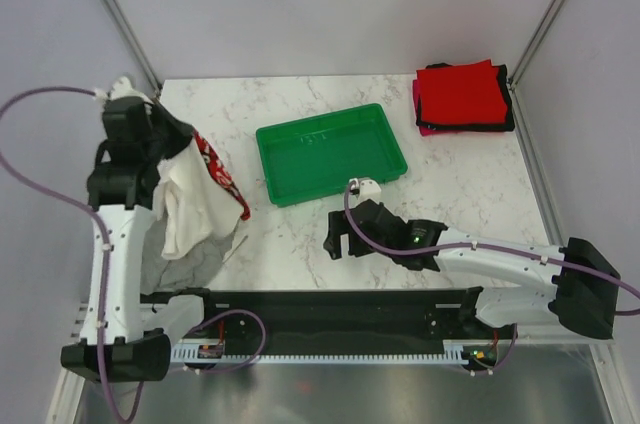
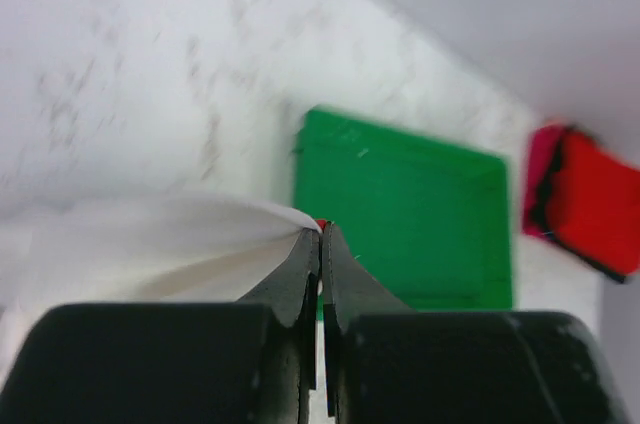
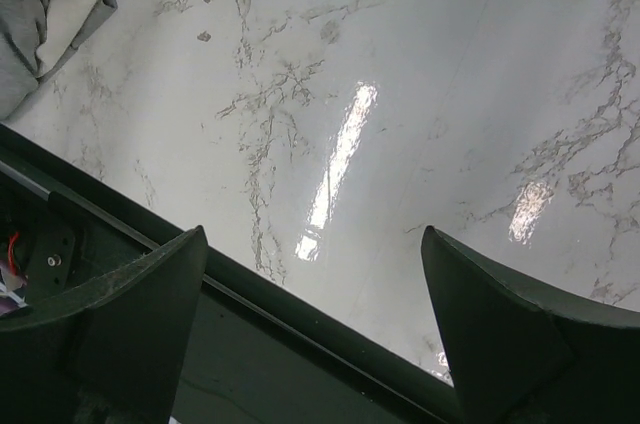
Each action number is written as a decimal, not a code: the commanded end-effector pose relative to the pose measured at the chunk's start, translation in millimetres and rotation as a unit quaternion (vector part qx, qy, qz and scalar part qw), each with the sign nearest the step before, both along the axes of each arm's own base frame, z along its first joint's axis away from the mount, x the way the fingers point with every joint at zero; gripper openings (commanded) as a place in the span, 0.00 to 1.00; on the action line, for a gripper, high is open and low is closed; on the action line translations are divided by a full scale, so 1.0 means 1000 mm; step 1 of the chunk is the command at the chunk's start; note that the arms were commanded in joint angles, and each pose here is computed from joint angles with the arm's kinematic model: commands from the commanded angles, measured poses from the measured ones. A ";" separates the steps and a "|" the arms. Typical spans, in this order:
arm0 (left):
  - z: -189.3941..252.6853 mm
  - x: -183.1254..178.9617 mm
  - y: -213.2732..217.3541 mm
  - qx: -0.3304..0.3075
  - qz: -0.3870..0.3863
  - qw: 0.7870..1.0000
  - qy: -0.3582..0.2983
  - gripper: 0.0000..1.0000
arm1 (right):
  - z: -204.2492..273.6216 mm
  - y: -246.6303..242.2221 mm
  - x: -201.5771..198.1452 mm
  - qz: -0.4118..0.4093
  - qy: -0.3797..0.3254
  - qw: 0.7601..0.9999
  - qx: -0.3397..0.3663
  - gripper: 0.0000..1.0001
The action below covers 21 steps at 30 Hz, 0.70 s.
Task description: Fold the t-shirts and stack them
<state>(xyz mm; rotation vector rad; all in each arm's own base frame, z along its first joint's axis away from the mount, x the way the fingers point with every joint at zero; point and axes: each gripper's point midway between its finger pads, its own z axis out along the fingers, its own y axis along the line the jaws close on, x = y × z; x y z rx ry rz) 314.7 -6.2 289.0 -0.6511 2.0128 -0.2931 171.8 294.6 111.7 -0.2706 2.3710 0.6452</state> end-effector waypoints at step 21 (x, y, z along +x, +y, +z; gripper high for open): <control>0.373 -0.079 -0.038 -0.058 -0.084 0.876 -0.472 0.02 | 0.046 0.171 -0.017 0.179 -0.014 0.977 0.112 0.97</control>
